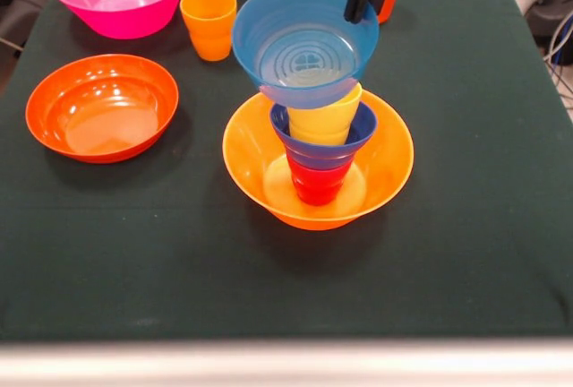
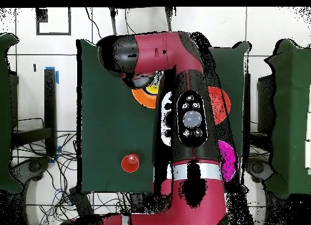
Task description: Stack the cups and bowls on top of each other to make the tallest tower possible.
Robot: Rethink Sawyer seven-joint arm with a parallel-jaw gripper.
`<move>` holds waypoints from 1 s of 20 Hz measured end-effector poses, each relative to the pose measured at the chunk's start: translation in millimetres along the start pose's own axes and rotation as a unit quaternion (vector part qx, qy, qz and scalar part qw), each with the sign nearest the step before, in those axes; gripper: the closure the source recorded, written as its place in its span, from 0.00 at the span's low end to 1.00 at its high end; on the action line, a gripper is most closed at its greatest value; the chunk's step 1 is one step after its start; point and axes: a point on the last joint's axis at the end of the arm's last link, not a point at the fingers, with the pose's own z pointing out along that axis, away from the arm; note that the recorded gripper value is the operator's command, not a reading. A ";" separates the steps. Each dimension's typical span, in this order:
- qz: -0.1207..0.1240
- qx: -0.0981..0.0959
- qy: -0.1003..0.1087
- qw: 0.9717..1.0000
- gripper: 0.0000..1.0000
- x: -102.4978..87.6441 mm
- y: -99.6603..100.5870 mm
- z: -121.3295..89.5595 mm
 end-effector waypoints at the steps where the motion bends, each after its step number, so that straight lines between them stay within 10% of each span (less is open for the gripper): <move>1: 0.000 -0.001 0.000 1.000 1.00 -0.4 1.1 -0.1; 16: -0.009 -0.010 -0.003 1.000 1.00 -7.8 22.7 -2.8; 17: -0.008 -0.013 -0.003 1.000 0.00 -8.5 24.1 -3.1; 20: -0.008 -0.013 -0.003 1.000 0.00 -8.5 24.1 -3.0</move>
